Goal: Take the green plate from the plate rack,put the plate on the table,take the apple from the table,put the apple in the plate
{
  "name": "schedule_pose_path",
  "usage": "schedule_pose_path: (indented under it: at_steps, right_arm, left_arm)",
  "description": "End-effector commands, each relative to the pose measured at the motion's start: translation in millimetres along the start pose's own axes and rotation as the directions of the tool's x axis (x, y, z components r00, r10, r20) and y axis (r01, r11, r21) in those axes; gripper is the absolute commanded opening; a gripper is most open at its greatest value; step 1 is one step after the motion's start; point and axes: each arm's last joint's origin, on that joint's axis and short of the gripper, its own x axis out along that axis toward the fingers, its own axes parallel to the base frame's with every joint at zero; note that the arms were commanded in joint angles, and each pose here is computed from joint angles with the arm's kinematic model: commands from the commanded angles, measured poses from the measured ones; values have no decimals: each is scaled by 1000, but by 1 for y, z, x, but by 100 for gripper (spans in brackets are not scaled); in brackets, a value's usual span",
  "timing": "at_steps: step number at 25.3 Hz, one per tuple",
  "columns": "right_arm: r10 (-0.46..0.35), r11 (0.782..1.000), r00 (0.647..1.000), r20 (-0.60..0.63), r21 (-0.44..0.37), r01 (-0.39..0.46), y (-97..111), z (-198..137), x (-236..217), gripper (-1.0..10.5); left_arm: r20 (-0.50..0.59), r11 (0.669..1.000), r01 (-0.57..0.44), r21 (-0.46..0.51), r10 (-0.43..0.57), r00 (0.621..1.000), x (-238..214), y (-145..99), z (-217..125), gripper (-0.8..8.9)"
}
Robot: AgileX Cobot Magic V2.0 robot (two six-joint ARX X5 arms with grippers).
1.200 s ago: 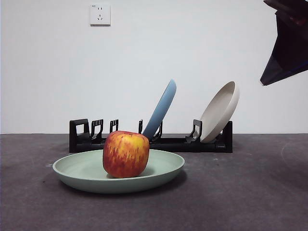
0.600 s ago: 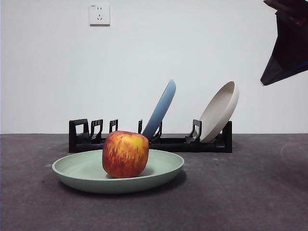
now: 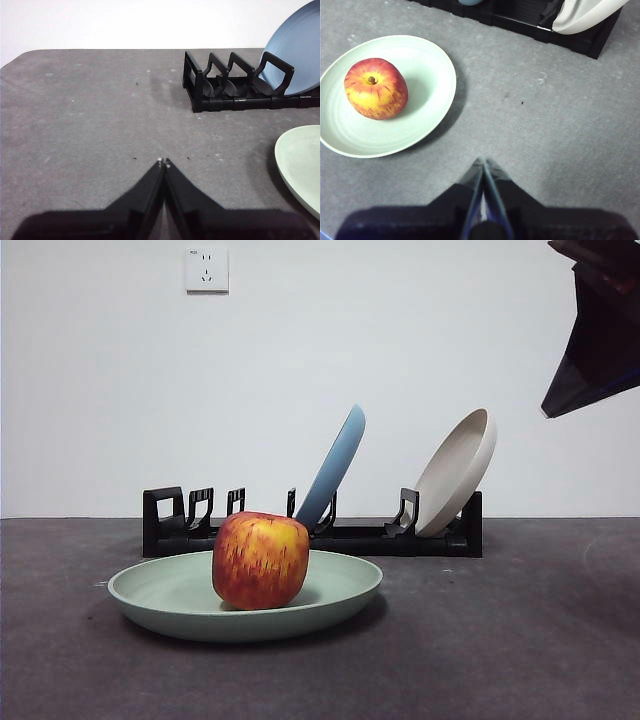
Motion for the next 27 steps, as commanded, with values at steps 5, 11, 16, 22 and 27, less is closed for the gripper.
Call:
schedule_pose_path:
  at_steps: [5,11,16,22,27]
  right_arm:
    - [-6,1000,1000,6,5,6,0,0,0,1]
    - [-79,996,991,108,43,75,-10,-6,-38,1]
    - [-250,965,915,318,164,207,-26,-17,-86,1]
    - [-421,907,741,523,261,331,-34,-52,-96,1]
    - [-418,908,738,529,250,335,-36,-76,-75,1]
  left_arm:
    - [-9,1000,-1,0,1,1000,1,0,-4,-3]
    - [-9,1000,-1,0,1,1000,1,0,-4,-3]
    - [-9,1000,-1,0,1,1000,1,0,-4,-3]
    - [-9,1000,-1,0,1,1000,1,0,-4,-3]
    - [-9,1000,-1,0,1,1000,1,0,-4,-3]
